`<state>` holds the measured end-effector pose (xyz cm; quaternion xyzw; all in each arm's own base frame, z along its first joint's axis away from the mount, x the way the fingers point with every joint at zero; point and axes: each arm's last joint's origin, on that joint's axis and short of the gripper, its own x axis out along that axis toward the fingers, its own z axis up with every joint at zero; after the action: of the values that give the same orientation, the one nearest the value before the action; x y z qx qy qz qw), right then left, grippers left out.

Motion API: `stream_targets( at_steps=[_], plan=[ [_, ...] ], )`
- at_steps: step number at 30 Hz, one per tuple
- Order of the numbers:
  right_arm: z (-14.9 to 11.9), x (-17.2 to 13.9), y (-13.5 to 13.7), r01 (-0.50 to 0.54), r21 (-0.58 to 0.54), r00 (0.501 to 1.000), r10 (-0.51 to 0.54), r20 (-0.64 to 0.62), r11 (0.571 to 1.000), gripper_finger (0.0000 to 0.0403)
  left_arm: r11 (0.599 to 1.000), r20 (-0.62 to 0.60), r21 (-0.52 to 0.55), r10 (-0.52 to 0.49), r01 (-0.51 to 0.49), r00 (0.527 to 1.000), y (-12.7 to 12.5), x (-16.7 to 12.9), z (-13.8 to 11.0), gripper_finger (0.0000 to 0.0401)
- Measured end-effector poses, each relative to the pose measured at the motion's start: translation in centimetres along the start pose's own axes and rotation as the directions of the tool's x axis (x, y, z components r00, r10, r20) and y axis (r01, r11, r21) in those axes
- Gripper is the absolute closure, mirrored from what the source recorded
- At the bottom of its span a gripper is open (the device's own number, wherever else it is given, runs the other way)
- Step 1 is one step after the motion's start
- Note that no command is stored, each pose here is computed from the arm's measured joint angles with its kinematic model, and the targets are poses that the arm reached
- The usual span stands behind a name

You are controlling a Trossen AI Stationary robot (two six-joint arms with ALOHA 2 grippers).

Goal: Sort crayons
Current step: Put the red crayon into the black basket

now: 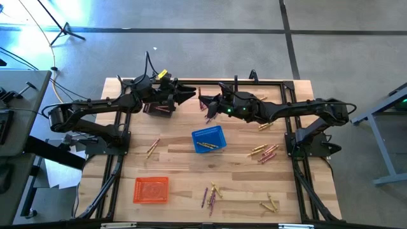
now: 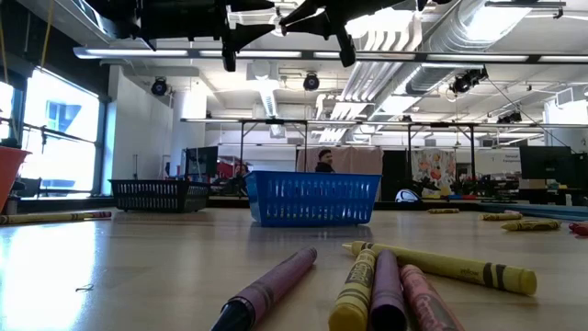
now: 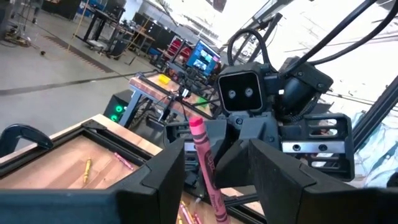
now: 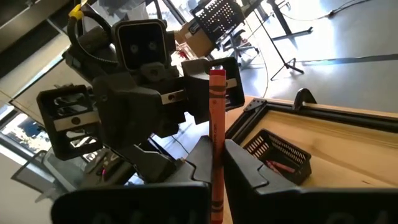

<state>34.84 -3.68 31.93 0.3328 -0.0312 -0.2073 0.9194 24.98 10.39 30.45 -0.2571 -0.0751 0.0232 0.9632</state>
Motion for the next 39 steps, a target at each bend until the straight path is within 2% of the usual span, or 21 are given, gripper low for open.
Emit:
stream_targets(
  at_steps=[14,39],
  plan=[
    [0.0,0.0,0.0,-0.006,-0.005,1.000,0.006,0.003,1.000,0.0396,0.998,-0.006,-0.059,0.022,-0.023,1.000,0.3,0.3,-0.4,0.0235],
    [-0.4,1.3,-0.5,-0.026,-0.013,0.999,0.026,-0.030,1.000,0.0396,0.995,0.005,-0.090,0.049,-0.049,0.999,-0.1,0.9,-1.1,0.0235]
  ],
)
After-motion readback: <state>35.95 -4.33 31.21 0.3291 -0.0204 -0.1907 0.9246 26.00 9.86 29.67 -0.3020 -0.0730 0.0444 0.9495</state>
